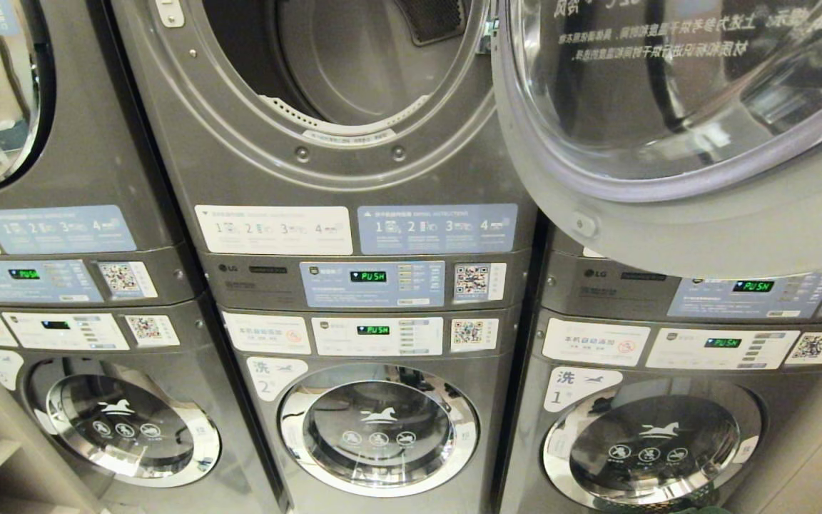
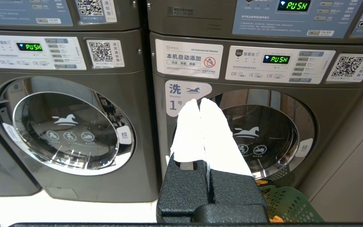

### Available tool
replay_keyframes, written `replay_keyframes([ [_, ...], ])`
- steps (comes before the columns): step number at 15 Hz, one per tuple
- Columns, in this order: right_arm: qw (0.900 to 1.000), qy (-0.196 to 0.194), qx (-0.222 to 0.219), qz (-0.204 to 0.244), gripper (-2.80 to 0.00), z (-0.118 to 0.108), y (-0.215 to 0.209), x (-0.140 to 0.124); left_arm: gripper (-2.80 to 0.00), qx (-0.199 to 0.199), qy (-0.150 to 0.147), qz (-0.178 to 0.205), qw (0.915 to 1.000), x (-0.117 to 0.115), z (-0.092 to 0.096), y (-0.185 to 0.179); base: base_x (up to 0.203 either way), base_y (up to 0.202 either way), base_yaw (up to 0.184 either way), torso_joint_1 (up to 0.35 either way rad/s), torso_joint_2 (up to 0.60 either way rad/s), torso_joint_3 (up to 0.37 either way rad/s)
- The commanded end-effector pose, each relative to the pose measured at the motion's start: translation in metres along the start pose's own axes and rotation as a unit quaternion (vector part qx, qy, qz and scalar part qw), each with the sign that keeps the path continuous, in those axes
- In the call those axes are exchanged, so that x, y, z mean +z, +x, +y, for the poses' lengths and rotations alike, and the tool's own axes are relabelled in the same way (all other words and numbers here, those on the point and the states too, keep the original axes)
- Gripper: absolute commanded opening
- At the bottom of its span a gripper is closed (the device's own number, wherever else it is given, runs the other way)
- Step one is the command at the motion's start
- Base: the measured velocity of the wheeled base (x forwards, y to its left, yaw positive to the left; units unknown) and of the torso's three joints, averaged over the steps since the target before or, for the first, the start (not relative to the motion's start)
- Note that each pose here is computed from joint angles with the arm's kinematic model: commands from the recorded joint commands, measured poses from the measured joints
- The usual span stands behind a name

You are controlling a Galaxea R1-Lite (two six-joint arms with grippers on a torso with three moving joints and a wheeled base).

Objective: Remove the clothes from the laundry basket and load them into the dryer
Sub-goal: Take the clothes out of the basket

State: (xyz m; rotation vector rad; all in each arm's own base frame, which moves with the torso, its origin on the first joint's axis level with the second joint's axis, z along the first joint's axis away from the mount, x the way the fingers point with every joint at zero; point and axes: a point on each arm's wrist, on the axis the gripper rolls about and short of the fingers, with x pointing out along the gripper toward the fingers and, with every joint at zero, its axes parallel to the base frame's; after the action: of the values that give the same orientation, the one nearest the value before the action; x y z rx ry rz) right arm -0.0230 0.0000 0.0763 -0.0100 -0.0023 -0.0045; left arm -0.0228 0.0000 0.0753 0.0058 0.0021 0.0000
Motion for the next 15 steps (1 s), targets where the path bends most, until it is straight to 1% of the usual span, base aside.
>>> replay_keyframes([
  [1,1.0,0.0,0.0,0.0,-2.8,0.0,0.0,-0.0002,-2.8,0.0,0.0,0.0,1.0,0.0,0.0,0.0,0.0,0.0,0.0,0.0,0.0,0.0],
  [15,1.0,0.003,0.0,0.0,-2.8,0.0,0.0001,-0.0002,-2.8,0.0,0.001,0.0,1.0,0.0,0.0,0.0,0.0,0.0,0.0,0.0,0.0,0.0],
])
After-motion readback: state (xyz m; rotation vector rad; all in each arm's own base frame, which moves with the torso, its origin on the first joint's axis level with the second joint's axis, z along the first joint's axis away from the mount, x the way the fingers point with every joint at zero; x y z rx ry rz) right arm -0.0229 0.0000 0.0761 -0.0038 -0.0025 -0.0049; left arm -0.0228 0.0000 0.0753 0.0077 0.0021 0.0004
